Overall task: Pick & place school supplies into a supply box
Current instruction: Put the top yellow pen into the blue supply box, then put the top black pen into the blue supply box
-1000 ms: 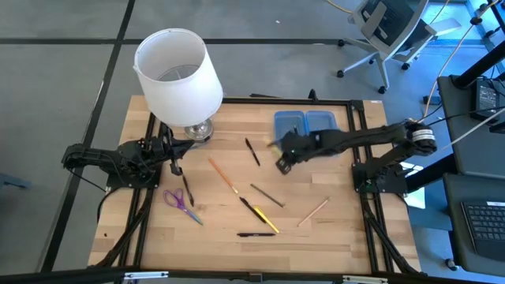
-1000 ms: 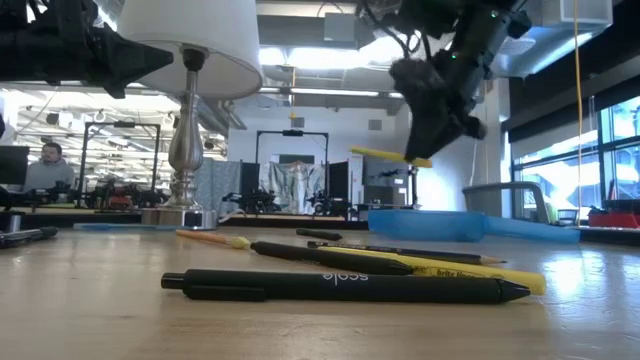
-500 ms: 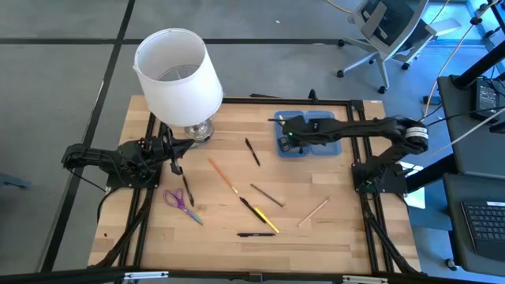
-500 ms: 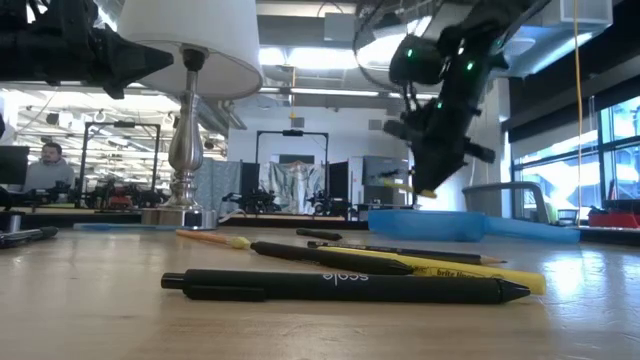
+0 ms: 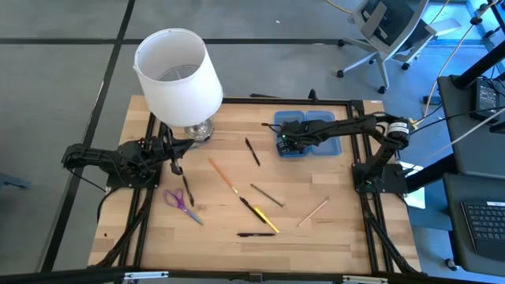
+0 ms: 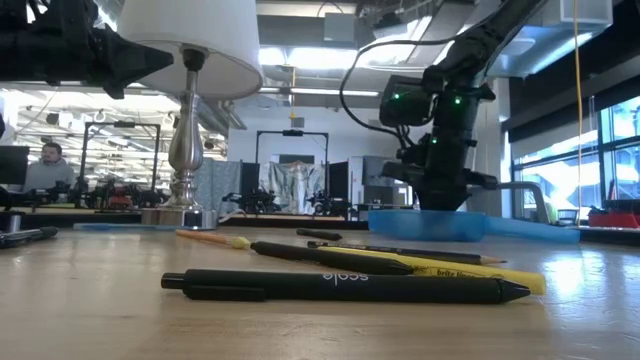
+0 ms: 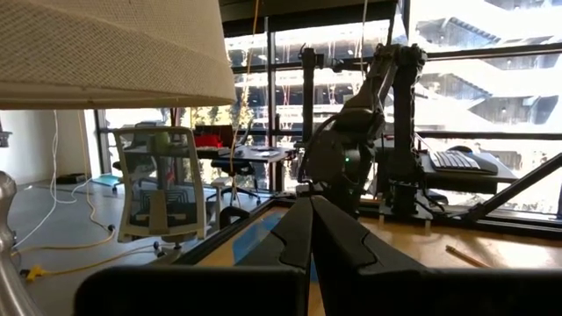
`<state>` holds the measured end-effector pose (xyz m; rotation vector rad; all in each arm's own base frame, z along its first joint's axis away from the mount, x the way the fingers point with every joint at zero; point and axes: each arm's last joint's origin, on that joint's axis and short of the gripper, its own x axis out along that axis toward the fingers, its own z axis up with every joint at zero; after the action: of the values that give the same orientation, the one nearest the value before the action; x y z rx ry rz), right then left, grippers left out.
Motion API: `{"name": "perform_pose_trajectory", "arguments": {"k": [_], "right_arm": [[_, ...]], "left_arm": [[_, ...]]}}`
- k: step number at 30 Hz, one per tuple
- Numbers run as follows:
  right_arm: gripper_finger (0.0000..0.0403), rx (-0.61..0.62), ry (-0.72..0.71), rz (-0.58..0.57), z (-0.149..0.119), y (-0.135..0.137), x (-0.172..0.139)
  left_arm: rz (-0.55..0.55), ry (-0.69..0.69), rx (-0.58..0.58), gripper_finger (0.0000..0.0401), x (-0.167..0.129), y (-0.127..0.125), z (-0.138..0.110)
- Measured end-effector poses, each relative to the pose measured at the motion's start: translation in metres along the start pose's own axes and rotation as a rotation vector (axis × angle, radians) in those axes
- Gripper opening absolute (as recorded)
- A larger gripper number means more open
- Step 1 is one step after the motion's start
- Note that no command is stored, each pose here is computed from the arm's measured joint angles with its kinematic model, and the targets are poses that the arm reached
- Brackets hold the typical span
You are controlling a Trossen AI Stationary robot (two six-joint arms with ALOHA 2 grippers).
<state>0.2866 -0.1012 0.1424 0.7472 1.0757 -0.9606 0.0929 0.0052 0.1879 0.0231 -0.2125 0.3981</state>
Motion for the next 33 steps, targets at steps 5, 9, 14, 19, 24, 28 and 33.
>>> {"name": "perform_pose_trajectory", "arguments": {"k": [5, 9, 14, 19, 24, 28, 33], "right_arm": [[0.0090, -0.008, 0.004, 0.002, 0.000, 0.000, 0.000], [0.0130, -0.008, 0.005, 0.001, 0.000, 0.000, 0.000], [0.0165, -0.039, 0.000, -0.003, 0.001, 0.000, -0.003], [0.0174, -0.075, -0.071, 0.053, 0.012, 0.007, -0.023], [0.0174, -0.087, -0.172, 0.157, 0.026, 0.024, -0.043], [0.0174, -0.141, -0.275, 0.335, 0.029, 0.048, -0.052], [0.0174, -0.236, -0.378, 0.493, 0.021, 0.075, -0.056]], "left_arm": [[0.000, 0.000, 0.000, 0.0004, 0.000, 0.000, 0.000], [0.000, 0.000, 0.000, 0.0004, 0.000, 0.000, 0.000], [0.000, 0.000, 0.000, 0.0004, 0.000, 0.000, 0.000], [0.000, 0.000, 0.000, 0.0004, 0.000, 0.000, 0.000], [0.000, 0.000, 0.000, 0.0004, 0.000, 0.000, 0.000], [0.000, 0.000, 0.000, 0.0004, 0.000, 0.000, 0.000], [0.000, 0.000, 0.000, 0.0004, 0.000, 0.000, 0.000]]}}
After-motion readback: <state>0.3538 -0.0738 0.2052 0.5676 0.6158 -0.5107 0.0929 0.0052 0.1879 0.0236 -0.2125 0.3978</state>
